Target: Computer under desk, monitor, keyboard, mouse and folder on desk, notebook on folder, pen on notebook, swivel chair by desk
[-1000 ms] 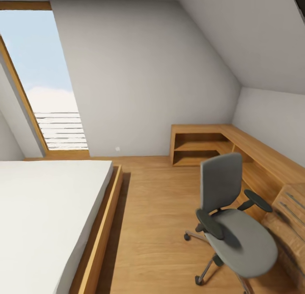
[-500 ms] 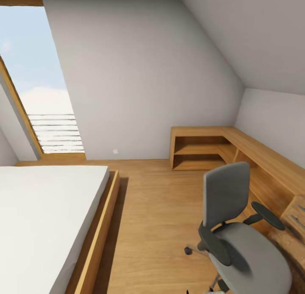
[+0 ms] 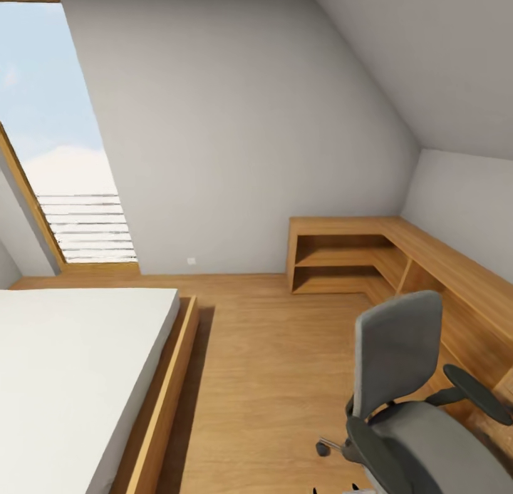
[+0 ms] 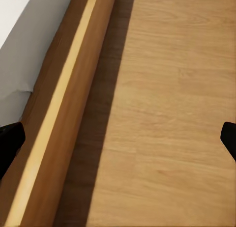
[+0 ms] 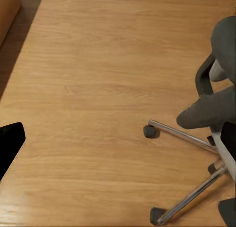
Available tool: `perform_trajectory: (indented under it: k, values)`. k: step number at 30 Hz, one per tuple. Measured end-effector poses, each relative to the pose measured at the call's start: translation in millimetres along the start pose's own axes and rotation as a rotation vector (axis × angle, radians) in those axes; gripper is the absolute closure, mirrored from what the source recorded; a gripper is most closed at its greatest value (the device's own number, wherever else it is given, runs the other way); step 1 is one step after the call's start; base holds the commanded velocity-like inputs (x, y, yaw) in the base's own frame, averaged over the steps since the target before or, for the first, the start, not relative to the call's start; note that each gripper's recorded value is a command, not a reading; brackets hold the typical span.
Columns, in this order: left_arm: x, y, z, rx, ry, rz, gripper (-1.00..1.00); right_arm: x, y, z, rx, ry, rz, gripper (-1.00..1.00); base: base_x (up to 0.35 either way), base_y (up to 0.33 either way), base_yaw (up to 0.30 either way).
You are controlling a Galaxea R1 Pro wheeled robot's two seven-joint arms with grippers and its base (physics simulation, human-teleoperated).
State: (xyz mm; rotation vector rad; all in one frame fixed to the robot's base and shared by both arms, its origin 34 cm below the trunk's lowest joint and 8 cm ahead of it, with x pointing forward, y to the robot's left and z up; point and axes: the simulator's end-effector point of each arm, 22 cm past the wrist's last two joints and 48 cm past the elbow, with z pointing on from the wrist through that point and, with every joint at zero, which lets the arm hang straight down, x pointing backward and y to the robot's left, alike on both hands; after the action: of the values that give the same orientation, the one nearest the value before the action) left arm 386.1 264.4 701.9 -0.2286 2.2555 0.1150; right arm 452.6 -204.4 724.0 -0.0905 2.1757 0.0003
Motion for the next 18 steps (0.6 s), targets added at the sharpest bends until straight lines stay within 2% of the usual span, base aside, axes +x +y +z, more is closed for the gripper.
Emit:
perform_trajectory:
  k: [11, 18]
  values:
    - [7.6, 6.5, -2.4, -0.004, 0.015, 0.003, -1.0, 0.0, 3.3, 0.0, -0.004, 0.001, 0.001, -1.0, 0.282, 0.166, 0.0]
    - [8.0, 6.6, -2.3, -0.003, 0.015, 0.004, -1.0, 0.4, 1.7, 0.2, 0.0, 0.002, 0.004, -1.0, 0.088, 0.036, 0.0]
